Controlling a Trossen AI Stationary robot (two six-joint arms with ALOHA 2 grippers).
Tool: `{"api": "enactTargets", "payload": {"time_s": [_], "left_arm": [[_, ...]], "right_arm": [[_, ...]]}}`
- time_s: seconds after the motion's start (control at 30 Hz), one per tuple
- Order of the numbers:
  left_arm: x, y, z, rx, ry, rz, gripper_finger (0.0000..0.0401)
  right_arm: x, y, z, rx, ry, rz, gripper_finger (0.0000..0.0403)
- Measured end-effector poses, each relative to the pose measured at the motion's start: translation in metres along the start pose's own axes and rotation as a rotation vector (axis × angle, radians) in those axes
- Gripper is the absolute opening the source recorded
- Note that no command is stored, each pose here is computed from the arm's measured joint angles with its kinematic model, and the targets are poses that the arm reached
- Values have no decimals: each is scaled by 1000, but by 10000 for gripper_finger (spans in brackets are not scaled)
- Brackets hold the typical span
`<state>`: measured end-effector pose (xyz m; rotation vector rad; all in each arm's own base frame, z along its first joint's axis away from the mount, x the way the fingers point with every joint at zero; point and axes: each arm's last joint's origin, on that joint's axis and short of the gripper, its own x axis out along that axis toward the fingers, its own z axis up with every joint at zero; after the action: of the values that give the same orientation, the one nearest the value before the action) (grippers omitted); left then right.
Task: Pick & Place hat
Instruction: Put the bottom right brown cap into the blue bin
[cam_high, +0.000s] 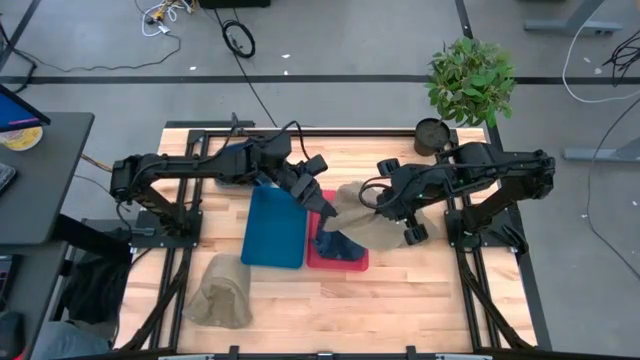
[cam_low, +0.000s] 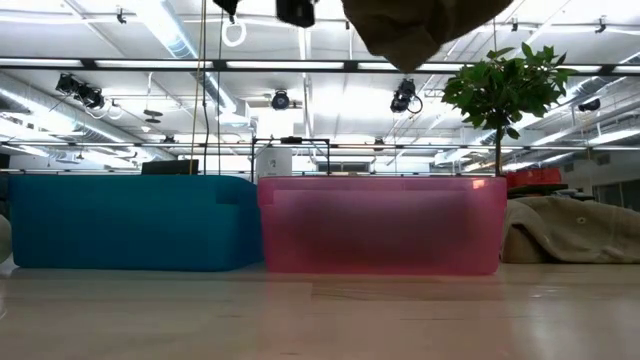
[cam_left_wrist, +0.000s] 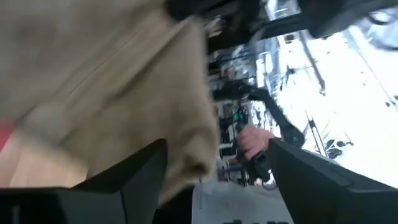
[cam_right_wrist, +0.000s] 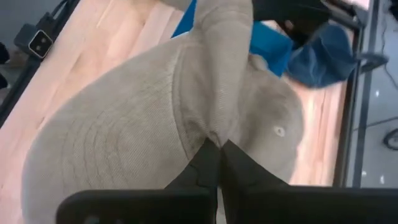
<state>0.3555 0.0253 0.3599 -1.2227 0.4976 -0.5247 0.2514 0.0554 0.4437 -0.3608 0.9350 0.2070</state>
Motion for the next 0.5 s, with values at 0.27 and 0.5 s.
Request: {"api": "enactTargets", "payload": {"time_s": [0.27, 0.5], "left_arm": [[-2, 16, -6, -34, 45, 126, 295], [-12, 18, 7, -59, -48, 142, 287]], "right_arm": [[-2, 10, 1, -58, 15, -37, 0], [-1, 14, 3, -90, 10, -71, 0]]}}
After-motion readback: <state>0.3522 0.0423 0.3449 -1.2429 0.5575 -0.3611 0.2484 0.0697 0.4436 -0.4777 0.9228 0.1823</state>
